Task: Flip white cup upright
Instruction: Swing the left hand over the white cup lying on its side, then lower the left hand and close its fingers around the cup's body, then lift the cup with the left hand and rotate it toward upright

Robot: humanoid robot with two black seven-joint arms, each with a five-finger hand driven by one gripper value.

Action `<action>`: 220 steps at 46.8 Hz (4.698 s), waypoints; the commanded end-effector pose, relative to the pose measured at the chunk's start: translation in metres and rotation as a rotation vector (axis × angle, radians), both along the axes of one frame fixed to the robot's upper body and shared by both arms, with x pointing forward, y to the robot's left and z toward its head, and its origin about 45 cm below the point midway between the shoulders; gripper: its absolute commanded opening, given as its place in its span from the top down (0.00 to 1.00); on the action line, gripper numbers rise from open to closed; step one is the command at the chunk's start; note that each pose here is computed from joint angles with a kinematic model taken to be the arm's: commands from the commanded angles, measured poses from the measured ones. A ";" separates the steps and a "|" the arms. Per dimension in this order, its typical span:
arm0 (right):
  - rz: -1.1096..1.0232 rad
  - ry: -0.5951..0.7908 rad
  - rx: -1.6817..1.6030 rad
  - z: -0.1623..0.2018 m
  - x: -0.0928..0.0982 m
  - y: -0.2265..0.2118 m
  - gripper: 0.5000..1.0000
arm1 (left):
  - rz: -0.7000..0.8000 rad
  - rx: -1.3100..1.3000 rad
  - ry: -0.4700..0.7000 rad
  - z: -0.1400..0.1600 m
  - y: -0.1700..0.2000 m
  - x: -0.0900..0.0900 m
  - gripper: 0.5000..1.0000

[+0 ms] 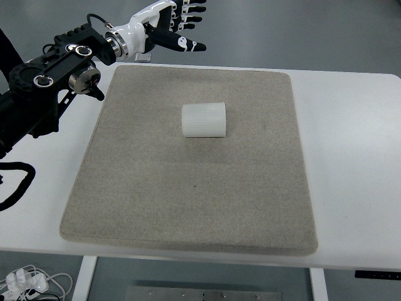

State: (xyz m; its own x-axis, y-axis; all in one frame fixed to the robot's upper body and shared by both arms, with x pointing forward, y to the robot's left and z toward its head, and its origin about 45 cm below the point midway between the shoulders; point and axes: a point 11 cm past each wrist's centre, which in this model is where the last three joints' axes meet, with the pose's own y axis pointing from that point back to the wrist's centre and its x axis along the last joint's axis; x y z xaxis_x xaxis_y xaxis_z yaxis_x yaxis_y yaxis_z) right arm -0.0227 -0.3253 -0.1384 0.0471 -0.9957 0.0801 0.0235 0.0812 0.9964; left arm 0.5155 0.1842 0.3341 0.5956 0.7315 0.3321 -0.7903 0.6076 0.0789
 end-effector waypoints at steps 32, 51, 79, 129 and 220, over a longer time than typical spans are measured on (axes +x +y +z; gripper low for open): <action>-0.001 0.000 0.000 0.000 0.000 0.000 0.10 | -0.275 0.780 -0.069 -0.018 -0.030 -0.034 0.03; 0.000 0.000 0.000 0.000 0.000 0.000 0.10 | -0.301 0.873 -0.057 -0.027 -0.045 -0.037 0.03; 0.000 0.000 0.000 0.000 0.000 0.000 0.10 | -0.284 0.896 0.008 -0.053 -0.078 -0.036 0.03; 0.000 0.000 0.000 0.000 0.000 0.000 0.10 | -0.260 0.907 0.046 -0.069 -0.080 -0.032 0.51; -0.001 0.000 0.000 0.000 0.000 0.000 0.10 | -0.020 -0.374 0.125 -0.092 0.066 -0.032 1.00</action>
